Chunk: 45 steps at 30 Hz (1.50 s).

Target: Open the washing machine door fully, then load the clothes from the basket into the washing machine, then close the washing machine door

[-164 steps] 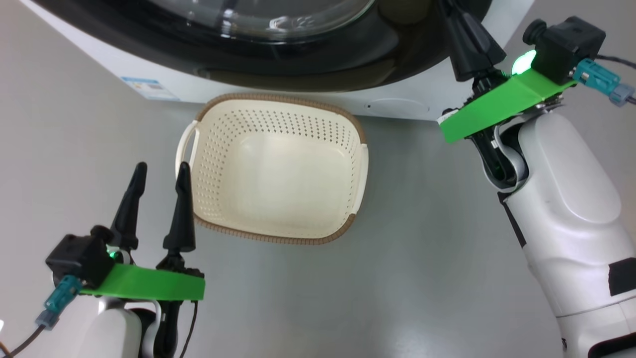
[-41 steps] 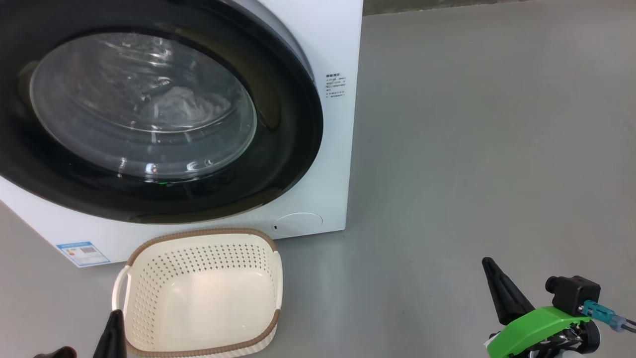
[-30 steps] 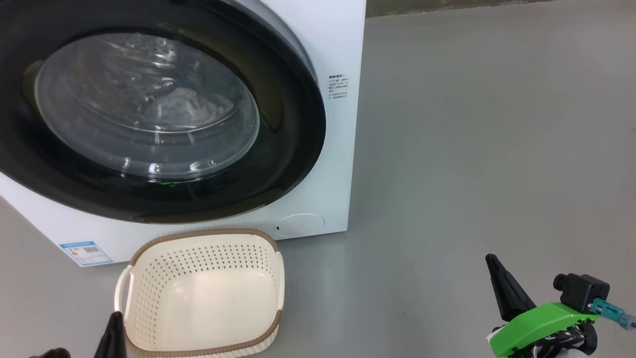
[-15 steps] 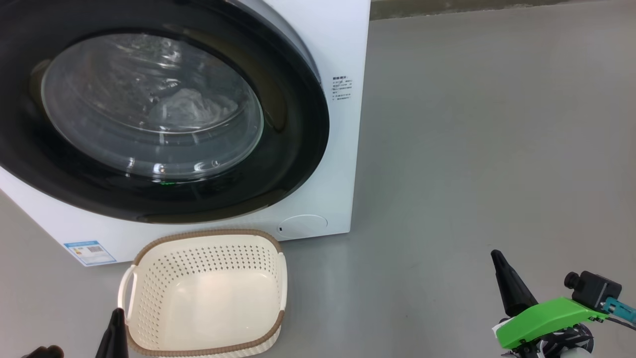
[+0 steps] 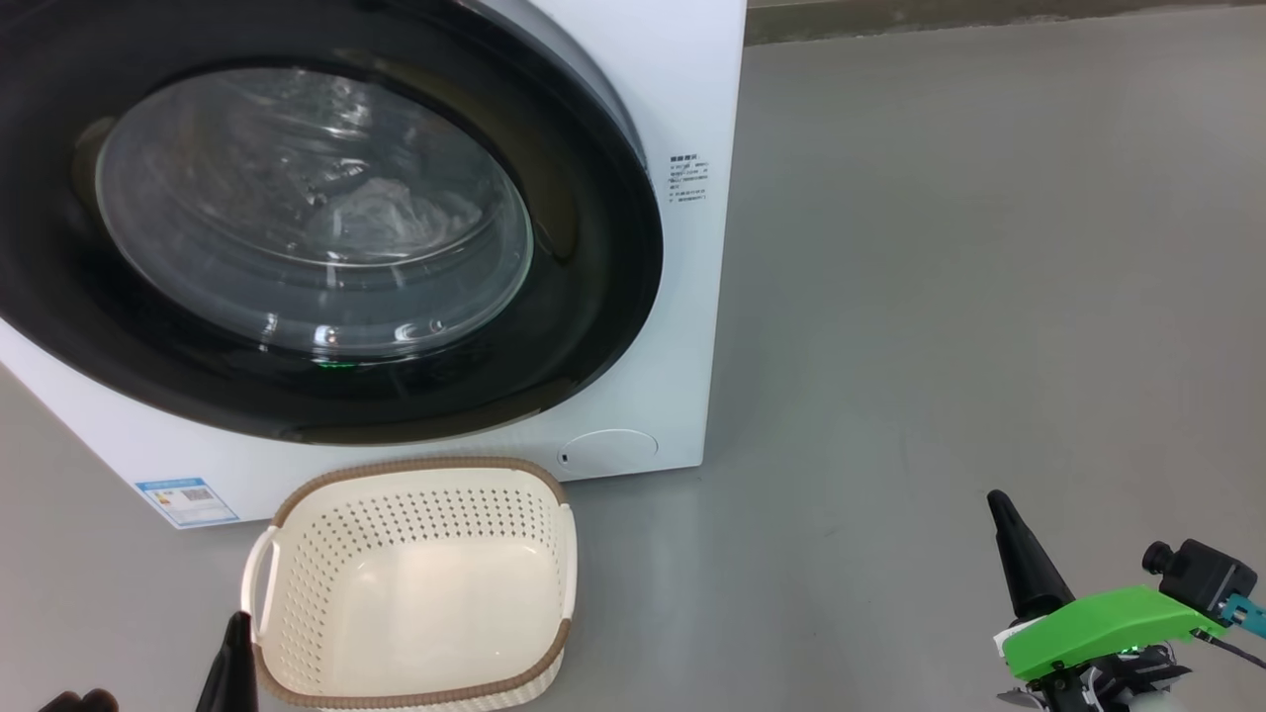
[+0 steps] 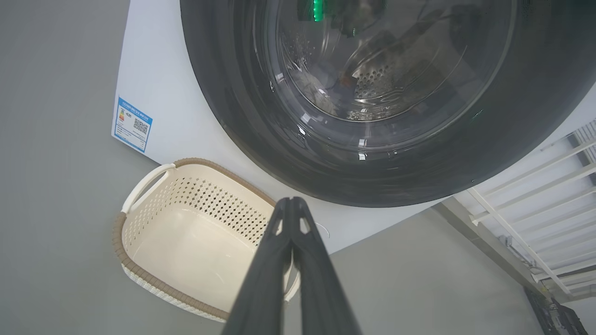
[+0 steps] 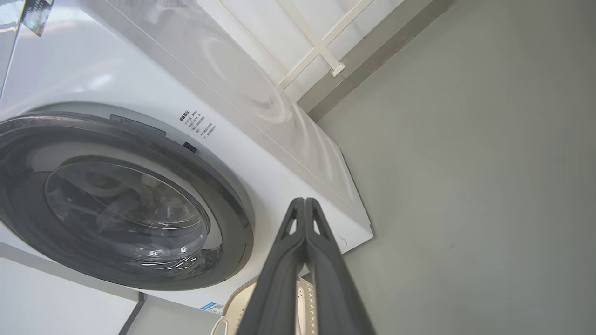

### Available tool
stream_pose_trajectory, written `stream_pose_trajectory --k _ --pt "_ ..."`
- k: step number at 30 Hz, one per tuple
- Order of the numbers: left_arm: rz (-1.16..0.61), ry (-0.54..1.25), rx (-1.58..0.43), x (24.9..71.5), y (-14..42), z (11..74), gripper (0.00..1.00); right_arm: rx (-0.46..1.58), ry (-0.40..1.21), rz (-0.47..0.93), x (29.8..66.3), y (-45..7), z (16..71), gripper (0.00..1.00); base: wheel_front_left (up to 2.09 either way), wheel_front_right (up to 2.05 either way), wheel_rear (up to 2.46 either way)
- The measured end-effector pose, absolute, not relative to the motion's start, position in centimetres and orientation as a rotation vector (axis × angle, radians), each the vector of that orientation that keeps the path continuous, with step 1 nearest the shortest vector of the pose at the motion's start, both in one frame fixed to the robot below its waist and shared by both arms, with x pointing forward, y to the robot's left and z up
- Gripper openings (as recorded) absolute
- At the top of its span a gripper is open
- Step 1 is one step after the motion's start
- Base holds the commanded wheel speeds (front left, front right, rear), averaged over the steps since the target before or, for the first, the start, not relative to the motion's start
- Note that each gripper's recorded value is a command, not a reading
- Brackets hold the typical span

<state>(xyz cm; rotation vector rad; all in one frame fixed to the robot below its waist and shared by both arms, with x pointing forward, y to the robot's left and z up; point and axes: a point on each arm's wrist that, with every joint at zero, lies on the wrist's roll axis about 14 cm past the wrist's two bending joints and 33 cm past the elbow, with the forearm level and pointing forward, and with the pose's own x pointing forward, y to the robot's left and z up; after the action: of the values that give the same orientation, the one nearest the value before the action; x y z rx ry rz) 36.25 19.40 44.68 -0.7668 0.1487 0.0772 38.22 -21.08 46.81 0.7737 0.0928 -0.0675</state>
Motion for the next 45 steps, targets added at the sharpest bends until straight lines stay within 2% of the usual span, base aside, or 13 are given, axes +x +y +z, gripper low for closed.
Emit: stream_pose_trajectory --k 45 --pt "0.085 0.119 -1.262 37.1 19.1 46.5 0.00 1.262 0.053 -0.082 38.5 -20.9 48.2 0.00 0.00 0.00 0.00"
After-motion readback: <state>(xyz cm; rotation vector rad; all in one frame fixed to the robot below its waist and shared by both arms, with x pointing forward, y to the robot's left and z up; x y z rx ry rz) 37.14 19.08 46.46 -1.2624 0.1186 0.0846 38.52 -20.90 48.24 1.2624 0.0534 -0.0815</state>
